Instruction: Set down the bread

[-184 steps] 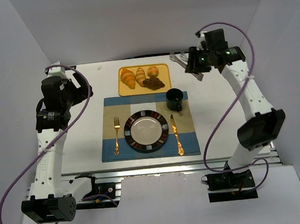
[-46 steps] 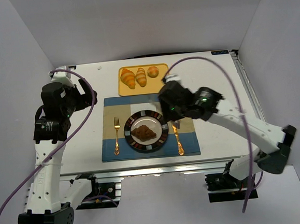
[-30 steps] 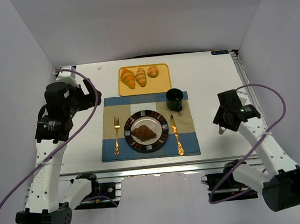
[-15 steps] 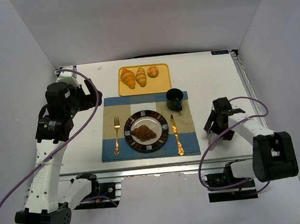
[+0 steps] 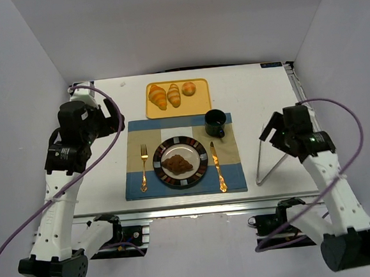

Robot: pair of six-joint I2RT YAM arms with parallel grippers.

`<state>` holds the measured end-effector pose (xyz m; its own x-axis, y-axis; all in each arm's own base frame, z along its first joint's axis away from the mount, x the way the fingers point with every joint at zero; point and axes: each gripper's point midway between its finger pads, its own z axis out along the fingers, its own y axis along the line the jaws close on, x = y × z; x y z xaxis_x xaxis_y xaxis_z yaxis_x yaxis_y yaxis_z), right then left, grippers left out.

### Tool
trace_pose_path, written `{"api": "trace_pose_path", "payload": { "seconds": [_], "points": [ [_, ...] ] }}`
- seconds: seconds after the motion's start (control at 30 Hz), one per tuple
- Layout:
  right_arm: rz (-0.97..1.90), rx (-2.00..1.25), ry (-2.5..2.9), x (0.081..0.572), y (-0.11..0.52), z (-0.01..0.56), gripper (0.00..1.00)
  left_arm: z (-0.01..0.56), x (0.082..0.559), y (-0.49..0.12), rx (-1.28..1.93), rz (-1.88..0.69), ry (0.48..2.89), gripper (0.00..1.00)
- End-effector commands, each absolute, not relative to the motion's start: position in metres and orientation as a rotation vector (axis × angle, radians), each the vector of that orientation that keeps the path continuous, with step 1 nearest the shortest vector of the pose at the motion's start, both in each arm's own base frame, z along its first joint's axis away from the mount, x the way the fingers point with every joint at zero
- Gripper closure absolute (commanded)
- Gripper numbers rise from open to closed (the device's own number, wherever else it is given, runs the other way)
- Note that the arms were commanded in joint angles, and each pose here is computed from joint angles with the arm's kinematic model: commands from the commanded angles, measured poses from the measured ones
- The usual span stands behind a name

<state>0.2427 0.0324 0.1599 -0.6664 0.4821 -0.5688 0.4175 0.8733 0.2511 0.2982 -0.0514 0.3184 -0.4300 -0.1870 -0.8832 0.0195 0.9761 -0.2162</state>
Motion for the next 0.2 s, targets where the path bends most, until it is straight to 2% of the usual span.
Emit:
{"api": "trace_pose_path", "payload": {
  "seconds": [0.0,0.17],
  "points": [
    [0.165,0.648,2.441,0.202,0.034,0.177,0.11,0.333,0.302,-0.053,-0.141,-0.250,1.961,0.02],
    [0.302,0.579,2.381,0.189,0.047,0.189,0.11,0.329,0.307,-0.057,-0.151,-0.278,1.964,0.02]
  ]
}}
